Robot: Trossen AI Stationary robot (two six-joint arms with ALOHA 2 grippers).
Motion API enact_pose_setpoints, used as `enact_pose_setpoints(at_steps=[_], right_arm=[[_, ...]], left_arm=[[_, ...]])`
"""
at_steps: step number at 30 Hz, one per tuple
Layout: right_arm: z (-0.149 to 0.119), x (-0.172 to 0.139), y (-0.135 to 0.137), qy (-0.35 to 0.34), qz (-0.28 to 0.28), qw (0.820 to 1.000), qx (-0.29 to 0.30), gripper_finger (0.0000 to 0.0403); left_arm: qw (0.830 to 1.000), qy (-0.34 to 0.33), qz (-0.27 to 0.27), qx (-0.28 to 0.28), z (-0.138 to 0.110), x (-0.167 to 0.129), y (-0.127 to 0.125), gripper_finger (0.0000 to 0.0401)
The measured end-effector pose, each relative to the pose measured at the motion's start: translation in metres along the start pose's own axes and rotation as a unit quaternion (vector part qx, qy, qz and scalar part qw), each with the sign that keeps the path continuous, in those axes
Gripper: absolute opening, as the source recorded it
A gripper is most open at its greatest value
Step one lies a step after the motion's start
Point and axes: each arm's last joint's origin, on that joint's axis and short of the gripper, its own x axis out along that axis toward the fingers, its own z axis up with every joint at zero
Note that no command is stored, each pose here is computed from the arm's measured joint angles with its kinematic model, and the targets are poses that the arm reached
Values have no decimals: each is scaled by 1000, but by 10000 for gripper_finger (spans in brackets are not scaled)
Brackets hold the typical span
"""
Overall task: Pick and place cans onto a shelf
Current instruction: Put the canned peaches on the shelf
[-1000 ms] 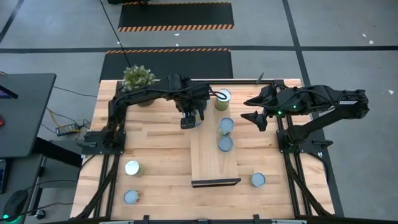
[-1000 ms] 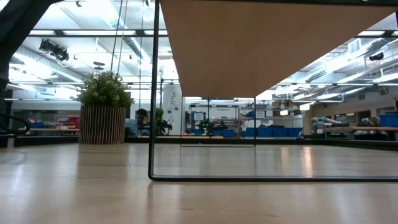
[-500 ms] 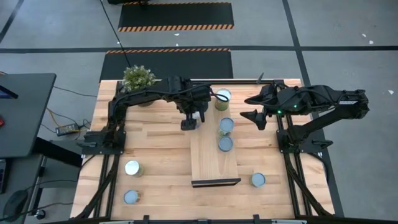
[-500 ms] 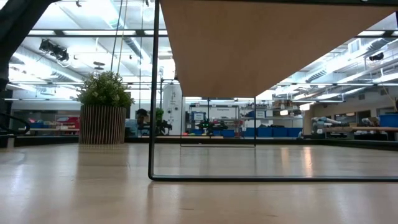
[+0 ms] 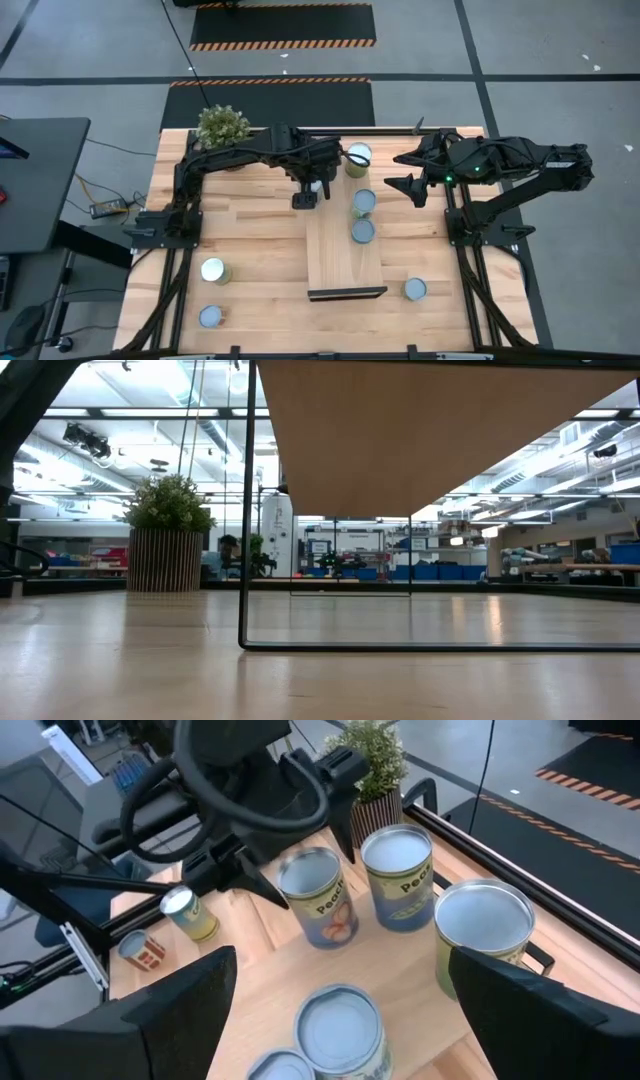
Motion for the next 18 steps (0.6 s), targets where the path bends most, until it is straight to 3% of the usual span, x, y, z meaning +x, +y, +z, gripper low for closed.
enact_pose_setpoints(at_steps=[18], right_arm=[[2, 0, 2, -11, 8, 1000, 6, 373]], left_arm=[[998, -62, 18, 29, 15, -3, -15, 389]])
